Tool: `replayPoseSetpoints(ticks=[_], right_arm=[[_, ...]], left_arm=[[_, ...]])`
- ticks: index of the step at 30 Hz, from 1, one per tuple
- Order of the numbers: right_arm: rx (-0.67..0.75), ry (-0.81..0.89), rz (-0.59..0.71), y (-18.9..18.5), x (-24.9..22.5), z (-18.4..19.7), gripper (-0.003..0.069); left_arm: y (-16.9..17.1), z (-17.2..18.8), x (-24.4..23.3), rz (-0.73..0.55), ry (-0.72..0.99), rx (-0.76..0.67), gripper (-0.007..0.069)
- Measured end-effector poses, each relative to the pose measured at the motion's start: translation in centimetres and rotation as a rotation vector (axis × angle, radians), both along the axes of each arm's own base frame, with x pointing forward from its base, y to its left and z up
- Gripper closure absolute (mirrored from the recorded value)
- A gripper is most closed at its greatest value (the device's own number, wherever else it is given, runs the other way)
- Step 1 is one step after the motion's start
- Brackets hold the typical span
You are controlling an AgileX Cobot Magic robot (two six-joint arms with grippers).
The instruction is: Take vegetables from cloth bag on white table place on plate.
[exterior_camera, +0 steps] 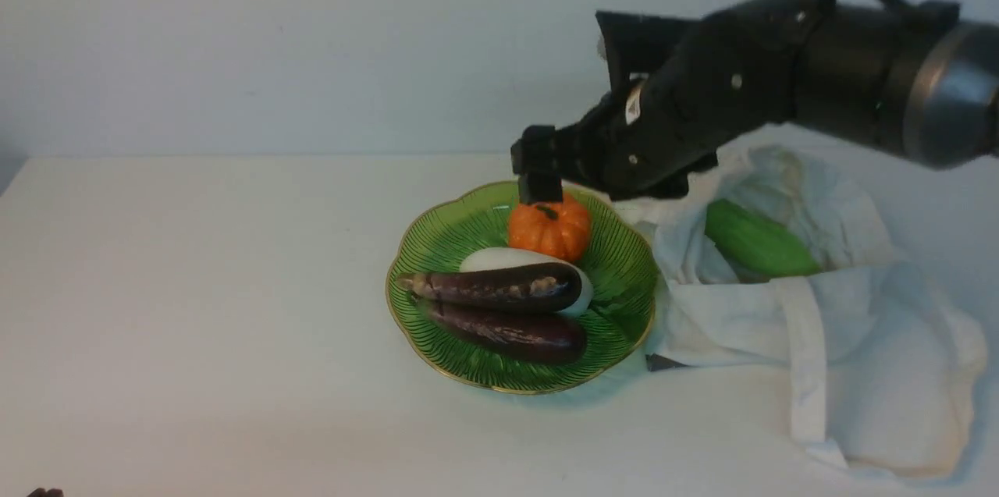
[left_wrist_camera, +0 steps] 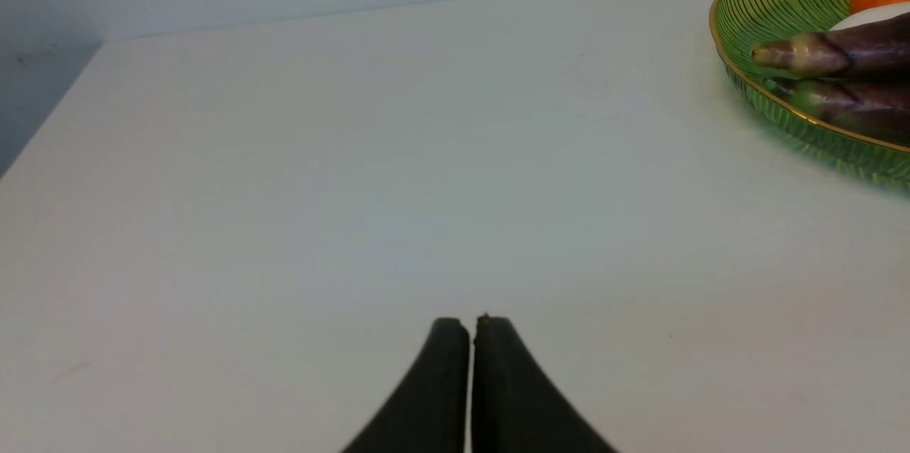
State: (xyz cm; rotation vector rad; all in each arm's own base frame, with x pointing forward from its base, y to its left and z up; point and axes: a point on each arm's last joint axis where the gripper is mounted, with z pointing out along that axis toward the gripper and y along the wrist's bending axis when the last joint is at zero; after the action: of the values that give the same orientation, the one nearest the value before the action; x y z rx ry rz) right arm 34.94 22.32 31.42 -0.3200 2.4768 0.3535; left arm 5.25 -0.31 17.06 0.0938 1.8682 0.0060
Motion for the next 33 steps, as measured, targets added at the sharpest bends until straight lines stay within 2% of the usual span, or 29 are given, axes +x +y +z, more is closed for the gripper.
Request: replayPoseSetpoints(ticks=[1,3,7,10,15,17,18,20,22,23,25,29,30,33], right_arm=[[-0.004,-0.005,0.014,-0.1,-0.1,0.4,0.0022],[-0.087,-0.052,0.089,-0.8,-0.7,4.6,0.0064],[-0.17,-0.158,0.188,-2.1,-2.3,10.6,0.0148],[-0.154,-0.293,0.22,-3.5,-4.5,15.3,0.024],[-0.102,-0.365,0.224,-5.6,-8.1,18.8,0.0376],[-0.062,-0.41,0.225,-7.0,-10.5,20.6,0.0465],[-0.056,-0.422,0.223,-7.3,-11.0,21.0,0.0479],[-0.015,-0.471,0.223,-9.4,-14.5,22.6,0.0561],[0.006,-0.513,0.218,-11.3,-17.6,23.5,0.0612],[0.003,-0.508,0.219,-11.3,-17.5,23.4,0.0612],[0.028,-0.558,0.212,-13.7,-21.3,23.9,0.0652],[0.056,-0.601,0.2,-17.1,-26.5,23.1,0.0671],[0.058,-0.605,0.2,-18.3,-28.4,21.7,0.0673],[0.065,-0.621,0.199,-19.3,-30.0,18.3,0.0673]], left_arm=[[0.0,0.0,0.0,0.0,0.0,0.0,0.063],[0.0,0.0,0.0,0.0,0.0,0.0,0.063],[0.0,0.0,0.0,0.0,0.0,0.0,0.063],[0.0,0.0,0.0,0.0,0.0,0.0,0.063],[0.0,0.0,0.0,0.0,0.0,0.0,0.063],[0.0,0.0,0.0,0.0,0.0,0.0,0.063],[0.0,0.0,0.0,0.0,0.0,0.0,0.063],[0.0,0.0,0.0,0.0,0.0,0.0,0.063],[0.0,0.0,0.0,0.0,0.0,0.0,0.063],[0.0,0.0,0.0,0.0,0.0,0.0,0.063],[0.0,0.0,0.0,0.0,0.0,0.0,0.063],[0.0,0.0,0.0,0.0,0.0,0.0,0.063],[0.0,0.0,0.0,0.0,0.0,0.0,0.063],[0.0,0.0,0.0,0.0,0.0,0.0,0.063]])
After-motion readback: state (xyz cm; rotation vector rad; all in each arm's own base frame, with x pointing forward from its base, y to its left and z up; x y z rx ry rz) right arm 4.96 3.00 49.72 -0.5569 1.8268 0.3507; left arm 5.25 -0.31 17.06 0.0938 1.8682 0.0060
